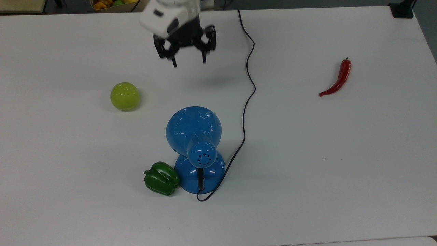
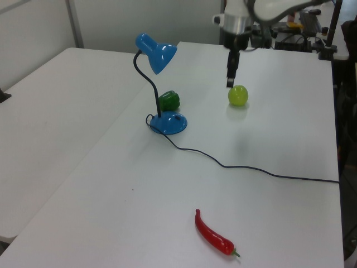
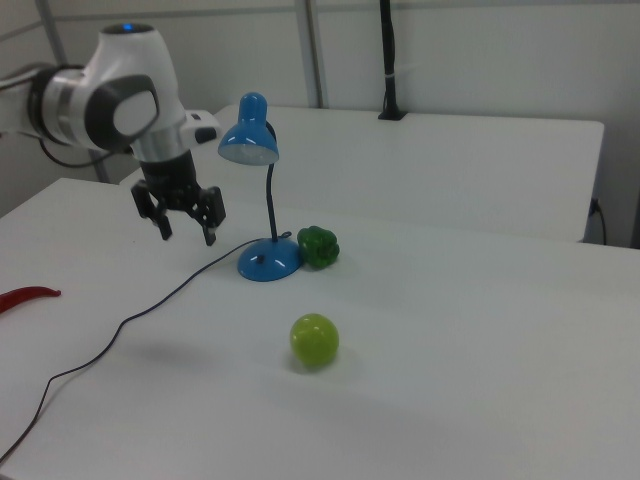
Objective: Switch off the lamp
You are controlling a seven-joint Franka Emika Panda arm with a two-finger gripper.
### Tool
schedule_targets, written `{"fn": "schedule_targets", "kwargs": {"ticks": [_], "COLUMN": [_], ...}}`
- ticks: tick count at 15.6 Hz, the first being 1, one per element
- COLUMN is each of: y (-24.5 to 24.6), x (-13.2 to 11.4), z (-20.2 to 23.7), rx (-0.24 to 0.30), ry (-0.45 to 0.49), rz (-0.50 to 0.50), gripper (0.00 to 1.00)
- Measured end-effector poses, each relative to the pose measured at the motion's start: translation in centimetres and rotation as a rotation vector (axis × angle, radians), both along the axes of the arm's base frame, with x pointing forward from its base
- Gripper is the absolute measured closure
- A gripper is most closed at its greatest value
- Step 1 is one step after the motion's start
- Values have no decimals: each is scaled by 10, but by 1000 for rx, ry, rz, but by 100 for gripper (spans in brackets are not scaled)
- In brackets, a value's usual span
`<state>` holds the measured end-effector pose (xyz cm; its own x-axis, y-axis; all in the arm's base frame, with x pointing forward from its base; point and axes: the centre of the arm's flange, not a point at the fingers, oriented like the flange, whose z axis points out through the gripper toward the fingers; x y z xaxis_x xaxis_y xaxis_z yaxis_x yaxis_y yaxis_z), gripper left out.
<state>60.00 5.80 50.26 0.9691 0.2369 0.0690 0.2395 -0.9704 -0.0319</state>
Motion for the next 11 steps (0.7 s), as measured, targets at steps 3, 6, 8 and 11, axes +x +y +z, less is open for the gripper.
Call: {"fn": "schedule_targets", "kwargs": {"ticks": [3,6,8,11], "y": [-7,-9,-8,-5], "x": [-26,-45,-49,-48], "z": [46,77,96,108], "rx": [13,18,21,26], "ry": [-2,32,30,12], "rz": [-2,-15,-40,-87], "gripper": [0,0,0,0]}}
